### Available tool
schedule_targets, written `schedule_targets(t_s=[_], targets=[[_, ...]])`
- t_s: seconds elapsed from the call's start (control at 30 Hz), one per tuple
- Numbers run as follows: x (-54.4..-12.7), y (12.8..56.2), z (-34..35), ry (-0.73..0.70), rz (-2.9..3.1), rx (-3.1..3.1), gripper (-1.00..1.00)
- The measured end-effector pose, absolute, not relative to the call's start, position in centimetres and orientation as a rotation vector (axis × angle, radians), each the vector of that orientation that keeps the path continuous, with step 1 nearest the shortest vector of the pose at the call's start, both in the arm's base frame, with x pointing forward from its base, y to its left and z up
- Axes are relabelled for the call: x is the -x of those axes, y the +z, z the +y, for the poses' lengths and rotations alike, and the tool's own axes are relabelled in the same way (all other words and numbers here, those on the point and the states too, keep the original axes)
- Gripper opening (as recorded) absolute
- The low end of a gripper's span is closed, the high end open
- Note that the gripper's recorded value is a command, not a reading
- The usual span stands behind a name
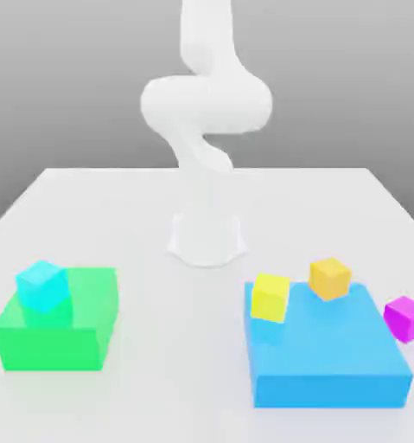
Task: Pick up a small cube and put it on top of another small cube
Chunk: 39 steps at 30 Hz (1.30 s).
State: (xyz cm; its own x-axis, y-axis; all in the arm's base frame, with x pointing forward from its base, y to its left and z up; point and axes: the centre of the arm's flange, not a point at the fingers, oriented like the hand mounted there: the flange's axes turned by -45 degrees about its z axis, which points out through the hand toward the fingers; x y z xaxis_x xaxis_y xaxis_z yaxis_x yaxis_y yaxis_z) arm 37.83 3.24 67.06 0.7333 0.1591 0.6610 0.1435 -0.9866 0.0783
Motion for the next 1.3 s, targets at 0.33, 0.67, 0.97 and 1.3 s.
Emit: schedule_targets(t_s=[0.33, 0.67, 0.97, 1.3], targets=[[-42.8, 47.5, 19.4, 0.633, 1.418, -2.635, 0.00], [-33.2, 27.6, 32.9, 0.188, 2.432, -1.907, 0.00], [-27.1, 14.3, 34.9, 0.002, 2.751, -1.519, 0.00], [-27.1, 15.2, 35.0, -0.001, 2.752, -1.517, -1.00]])
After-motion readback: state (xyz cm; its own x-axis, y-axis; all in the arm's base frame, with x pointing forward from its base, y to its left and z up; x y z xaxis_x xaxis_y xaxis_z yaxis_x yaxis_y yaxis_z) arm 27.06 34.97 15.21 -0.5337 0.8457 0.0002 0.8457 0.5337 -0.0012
